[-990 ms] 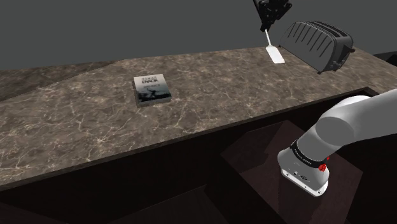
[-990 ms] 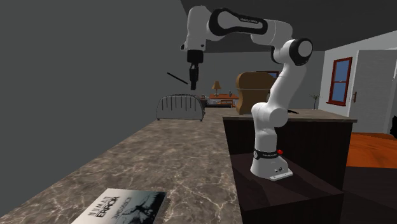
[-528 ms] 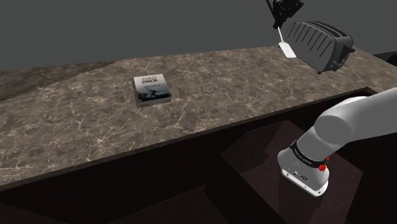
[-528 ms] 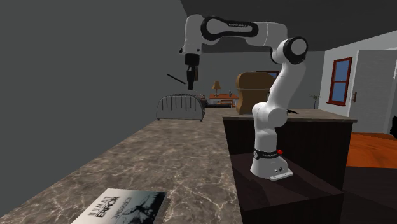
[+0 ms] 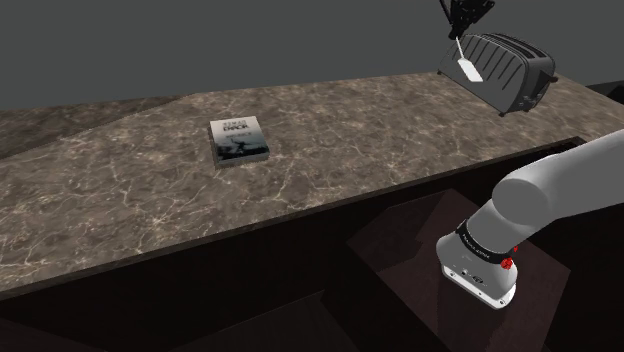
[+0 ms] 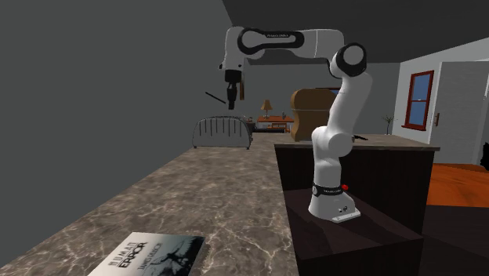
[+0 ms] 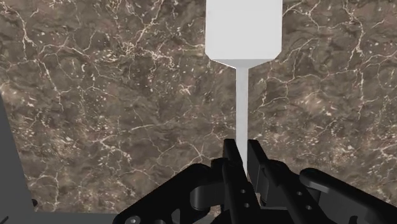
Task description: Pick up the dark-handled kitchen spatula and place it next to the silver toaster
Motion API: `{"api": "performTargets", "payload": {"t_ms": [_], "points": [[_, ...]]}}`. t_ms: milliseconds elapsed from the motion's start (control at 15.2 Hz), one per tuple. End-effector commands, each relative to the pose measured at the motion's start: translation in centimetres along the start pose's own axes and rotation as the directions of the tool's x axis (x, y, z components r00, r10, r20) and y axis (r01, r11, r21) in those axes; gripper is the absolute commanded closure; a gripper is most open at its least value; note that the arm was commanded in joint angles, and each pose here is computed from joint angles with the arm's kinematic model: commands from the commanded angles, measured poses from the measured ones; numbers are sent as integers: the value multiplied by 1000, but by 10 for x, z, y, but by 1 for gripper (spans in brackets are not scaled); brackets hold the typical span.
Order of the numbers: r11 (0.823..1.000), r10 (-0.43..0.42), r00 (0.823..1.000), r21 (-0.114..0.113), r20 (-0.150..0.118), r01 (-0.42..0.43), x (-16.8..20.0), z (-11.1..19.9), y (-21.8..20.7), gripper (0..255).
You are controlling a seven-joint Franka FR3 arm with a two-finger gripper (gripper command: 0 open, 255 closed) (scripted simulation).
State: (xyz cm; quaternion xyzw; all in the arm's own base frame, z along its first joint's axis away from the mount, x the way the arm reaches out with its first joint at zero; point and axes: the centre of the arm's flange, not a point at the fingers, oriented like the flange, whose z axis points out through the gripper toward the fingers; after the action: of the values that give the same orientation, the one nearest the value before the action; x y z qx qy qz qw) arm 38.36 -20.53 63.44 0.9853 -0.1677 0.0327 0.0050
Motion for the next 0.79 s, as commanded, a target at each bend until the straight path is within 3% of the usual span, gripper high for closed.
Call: {"api": "performTargets", "payload": {"t_ms": [0, 726], "points": [[1000, -2, 1000, -1, 0, 2, 10, 0, 26, 255], [1000, -2, 1000, -1, 0, 2, 55, 3, 164, 255]]}}
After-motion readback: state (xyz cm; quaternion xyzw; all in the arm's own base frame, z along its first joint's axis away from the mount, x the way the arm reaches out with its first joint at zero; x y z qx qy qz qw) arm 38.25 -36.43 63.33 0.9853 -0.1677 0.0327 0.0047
